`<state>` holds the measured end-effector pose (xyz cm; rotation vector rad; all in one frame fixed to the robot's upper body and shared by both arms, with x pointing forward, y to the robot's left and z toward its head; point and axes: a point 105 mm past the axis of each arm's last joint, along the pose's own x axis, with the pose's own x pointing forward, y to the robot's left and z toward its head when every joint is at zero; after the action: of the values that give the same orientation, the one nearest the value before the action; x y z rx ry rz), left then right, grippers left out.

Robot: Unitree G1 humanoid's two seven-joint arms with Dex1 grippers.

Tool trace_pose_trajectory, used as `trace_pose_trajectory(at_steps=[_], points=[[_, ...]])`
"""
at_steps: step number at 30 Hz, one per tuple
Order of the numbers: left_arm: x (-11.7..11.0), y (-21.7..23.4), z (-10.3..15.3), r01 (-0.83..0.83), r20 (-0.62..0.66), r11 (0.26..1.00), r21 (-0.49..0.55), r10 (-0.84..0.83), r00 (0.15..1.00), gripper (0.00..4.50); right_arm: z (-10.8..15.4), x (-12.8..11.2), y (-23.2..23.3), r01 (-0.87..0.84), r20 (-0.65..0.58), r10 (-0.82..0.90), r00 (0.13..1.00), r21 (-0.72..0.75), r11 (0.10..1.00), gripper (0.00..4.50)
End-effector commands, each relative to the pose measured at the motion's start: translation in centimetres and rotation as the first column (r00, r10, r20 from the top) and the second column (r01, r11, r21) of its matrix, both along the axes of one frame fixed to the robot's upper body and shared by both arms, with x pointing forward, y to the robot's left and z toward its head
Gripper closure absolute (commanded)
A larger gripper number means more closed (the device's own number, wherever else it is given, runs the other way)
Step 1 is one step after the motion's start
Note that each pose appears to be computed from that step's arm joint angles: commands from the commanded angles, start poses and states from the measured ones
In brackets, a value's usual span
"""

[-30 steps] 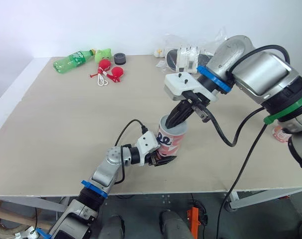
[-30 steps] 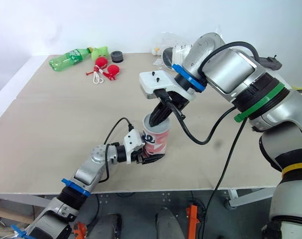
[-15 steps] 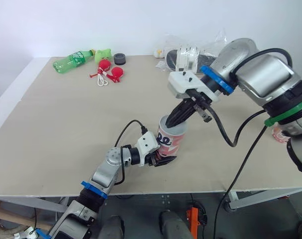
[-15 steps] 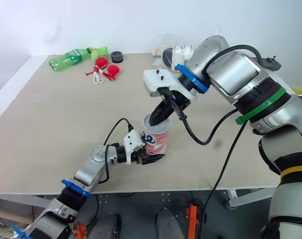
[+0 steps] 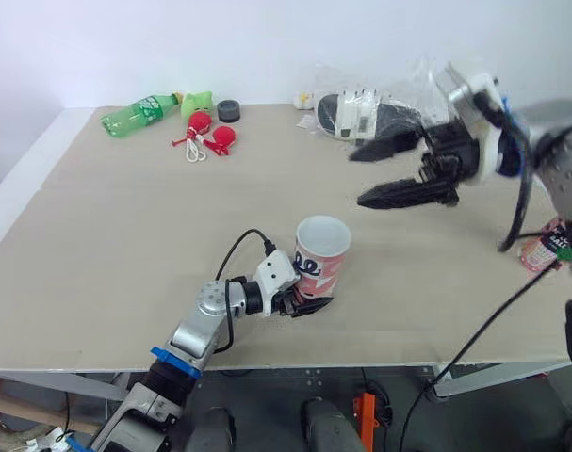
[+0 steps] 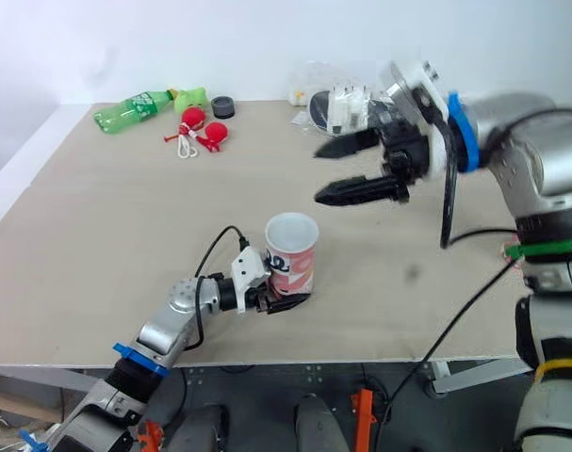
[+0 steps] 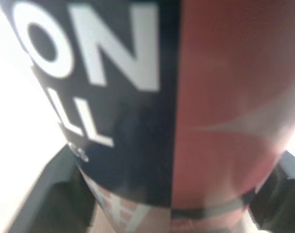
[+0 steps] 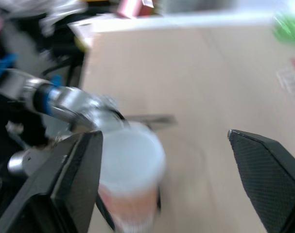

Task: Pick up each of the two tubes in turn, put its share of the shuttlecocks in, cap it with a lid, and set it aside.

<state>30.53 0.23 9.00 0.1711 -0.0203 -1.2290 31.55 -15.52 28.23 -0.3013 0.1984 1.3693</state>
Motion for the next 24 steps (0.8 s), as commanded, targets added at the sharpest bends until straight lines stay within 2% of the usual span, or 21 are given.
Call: trace_pose_trajectory(at_steps=[1, 4, 7, 10, 16, 19, 24], points=[[0.3, 1.4, -1.5, -0.038, -0.049, 0.999, 0.036, 0.040, 0.998, 0.08, -1.3, -0.6, -1.6, 0.083, 0.037, -0.081, 0.996, -0.042, 0.996, 0.00], [0.2, 1.5, -1.4, -0.035, -0.045, 0.999, 0.032, 0.036, 0.998, 0.08, -4.5, -1.3, -1.8, 0.099, -0.014, -0.100, 0.995, -0.054, 0.994, 0.00], [0.2, 1.9, -1.0, -0.031, -0.034, 0.999, 0.025, 0.032, 0.999, 0.08, -5.6, -2.2, -0.7, 0.087, -0.035, -0.087, 0.996, 0.011, 0.996, 0.00], [0.1, 2.8, -0.6, -0.032, -0.023, 0.999, 0.022, 0.032, 0.999, 0.08, -7.8, -2.8, -0.2, 0.094, -0.007, -0.094, 0.996, 0.018, 0.995, 0.00], [-0.2, 4.9, -0.2, -0.037, 0.004, 0.999, 0.035, 0.037, 0.999, 0.08, -11.8, -4.2, 0.9, 0.116, -0.042, -0.113, 0.993, 0.070, 0.991, 0.00], [-0.2, 6.2, -0.4, -0.045, 0.004, 0.997, 0.059, 0.045, 0.999, 0.08, -14.0, -3.9, 1.4, 0.150, -0.032, -0.149, 0.988, 0.048, 0.987, 0.00], [-0.5, 8.5, -0.5, -0.062, -0.003, 0.995, 0.082, 0.062, 0.998, 0.08, -15.7, -2.9, 2.3, 0.211, -0.023, -0.209, 0.978, 0.097, 0.973, 0.00]])
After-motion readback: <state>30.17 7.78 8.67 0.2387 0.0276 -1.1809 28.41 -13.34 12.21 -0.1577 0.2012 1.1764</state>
